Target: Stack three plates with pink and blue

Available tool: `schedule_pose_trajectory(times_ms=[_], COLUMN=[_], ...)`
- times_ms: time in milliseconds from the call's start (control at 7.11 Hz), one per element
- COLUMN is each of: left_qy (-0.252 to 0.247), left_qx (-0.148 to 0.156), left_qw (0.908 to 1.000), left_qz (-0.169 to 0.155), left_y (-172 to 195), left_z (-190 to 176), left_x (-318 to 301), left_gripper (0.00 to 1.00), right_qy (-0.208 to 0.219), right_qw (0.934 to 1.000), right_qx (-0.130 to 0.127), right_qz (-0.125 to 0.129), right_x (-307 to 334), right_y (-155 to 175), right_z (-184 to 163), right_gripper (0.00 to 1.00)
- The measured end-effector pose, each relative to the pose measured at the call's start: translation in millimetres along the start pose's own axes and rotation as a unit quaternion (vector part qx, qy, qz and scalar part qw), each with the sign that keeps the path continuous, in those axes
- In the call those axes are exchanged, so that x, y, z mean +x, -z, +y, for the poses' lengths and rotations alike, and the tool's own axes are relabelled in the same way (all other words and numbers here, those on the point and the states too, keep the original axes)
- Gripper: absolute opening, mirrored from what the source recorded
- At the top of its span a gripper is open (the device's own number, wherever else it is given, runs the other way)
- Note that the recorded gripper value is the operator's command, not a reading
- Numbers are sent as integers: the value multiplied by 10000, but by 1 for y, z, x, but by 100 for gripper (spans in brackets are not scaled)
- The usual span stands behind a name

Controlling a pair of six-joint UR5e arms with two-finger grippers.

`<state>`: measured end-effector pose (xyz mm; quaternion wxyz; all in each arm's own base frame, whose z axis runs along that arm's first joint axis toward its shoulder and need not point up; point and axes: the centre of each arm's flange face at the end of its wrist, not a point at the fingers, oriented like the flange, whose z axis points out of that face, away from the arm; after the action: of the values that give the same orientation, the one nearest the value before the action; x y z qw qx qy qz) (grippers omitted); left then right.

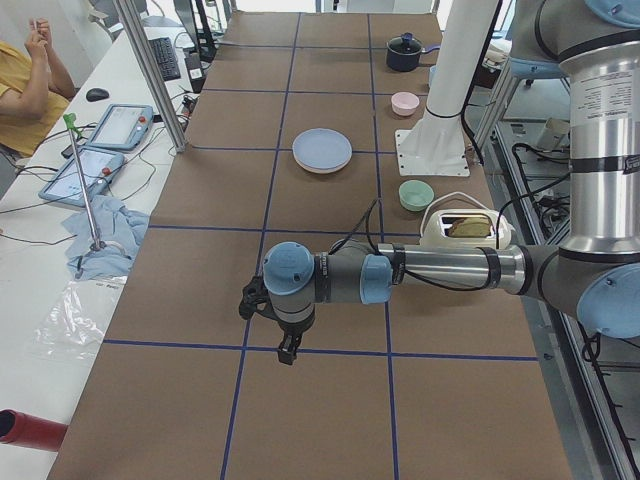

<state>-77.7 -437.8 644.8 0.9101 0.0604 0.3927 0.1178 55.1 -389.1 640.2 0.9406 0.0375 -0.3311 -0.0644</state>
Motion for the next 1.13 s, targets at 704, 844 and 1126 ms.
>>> schedule_pose_trajectory(times_ms=[704,844,1126], left_qy=[6,5,12], left_qx=[-6,-7,-14], left_qw=[10000,10000,10000], left_qz=[2,3,5], left_y=[-1,-1,-1], left_z=[1,1,2], left_x=[0,0,-1], left_gripper=[100,100,100], right_qy=[-11,-16,-23], right_qw=[10000,10000,10000], right_qx=[-13,-18,-26], right_qz=[-2,-6,-9], right_x=[1,1,2], right_y=[-1,-2,-3], right_z=[0,0,0], right_gripper=[100,100,100])
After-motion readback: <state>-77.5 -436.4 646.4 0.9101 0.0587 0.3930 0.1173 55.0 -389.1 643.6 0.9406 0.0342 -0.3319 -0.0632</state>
